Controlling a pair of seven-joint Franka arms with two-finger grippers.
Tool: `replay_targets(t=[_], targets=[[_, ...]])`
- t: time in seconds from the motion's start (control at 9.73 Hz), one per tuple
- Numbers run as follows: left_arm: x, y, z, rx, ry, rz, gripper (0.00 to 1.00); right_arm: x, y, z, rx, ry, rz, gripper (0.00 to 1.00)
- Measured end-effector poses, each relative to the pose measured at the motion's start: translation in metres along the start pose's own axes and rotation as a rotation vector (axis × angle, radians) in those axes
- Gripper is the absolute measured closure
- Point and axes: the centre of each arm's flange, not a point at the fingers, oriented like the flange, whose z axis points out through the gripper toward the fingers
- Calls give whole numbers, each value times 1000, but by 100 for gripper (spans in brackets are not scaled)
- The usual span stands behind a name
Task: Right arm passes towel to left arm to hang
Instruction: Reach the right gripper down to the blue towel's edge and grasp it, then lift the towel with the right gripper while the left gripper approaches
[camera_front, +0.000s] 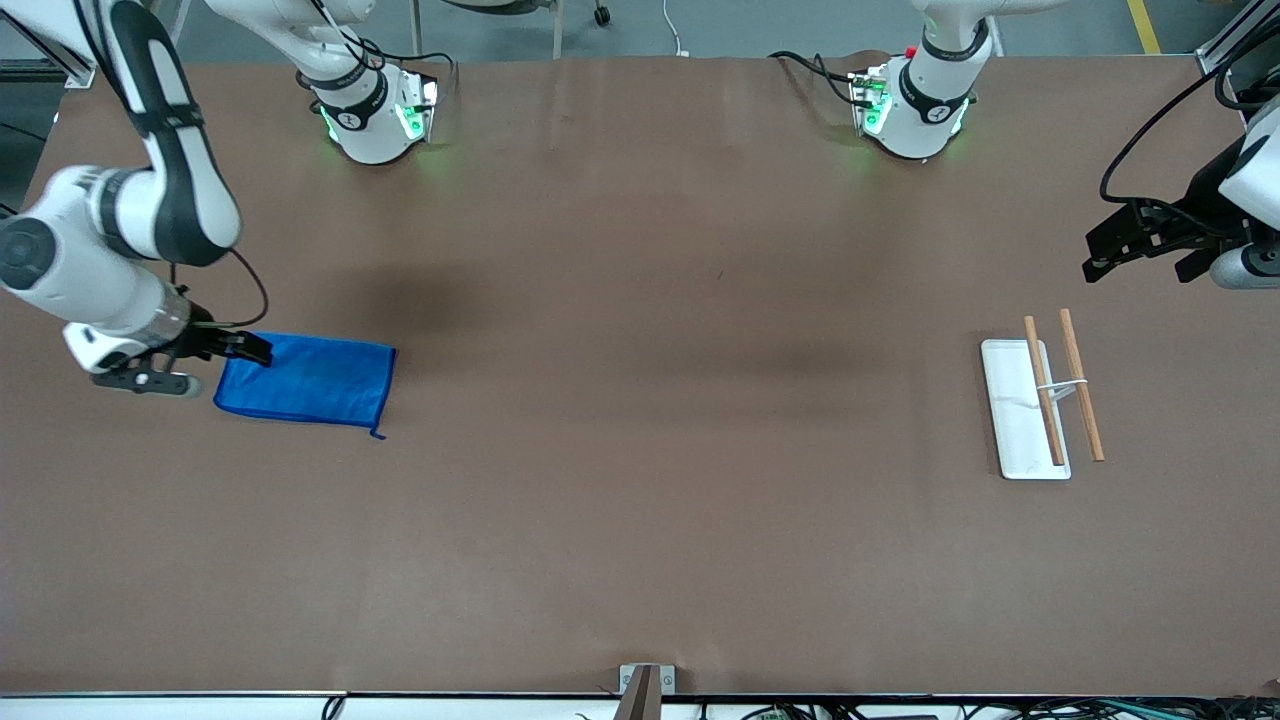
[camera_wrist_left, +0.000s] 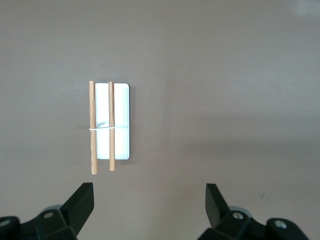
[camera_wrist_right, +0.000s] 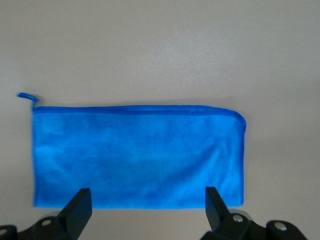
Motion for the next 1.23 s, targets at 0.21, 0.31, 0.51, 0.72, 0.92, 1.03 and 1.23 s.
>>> replay_targets(t=[0.21, 0.31, 0.51, 0.72, 0.92, 1.03, 1.23], targets=[[0, 0, -2, 0, 6, -13, 1, -5, 12, 54, -5, -4, -23, 0], [0, 1, -3, -1, 8, -14, 0, -7, 13, 74, -8, -5, -28, 0], [3, 7, 3, -2, -3, -54, 0, -7, 11, 97, -11, 0, -34, 1], [6, 9, 8, -3, -11, -62, 0, -8, 8, 104, -10, -8, -40, 7], [6, 14, 8, -3, -10, -62, 0, -9, 8, 110, -11, -2, -42, 31], [5, 15, 7, -4, -9, -60, 0, -8, 7, 108, -11, 4, -48, 46], [6, 15, 6, -4, -7, -61, 0, -6, 10, 106, -13, 7, -57, 76]])
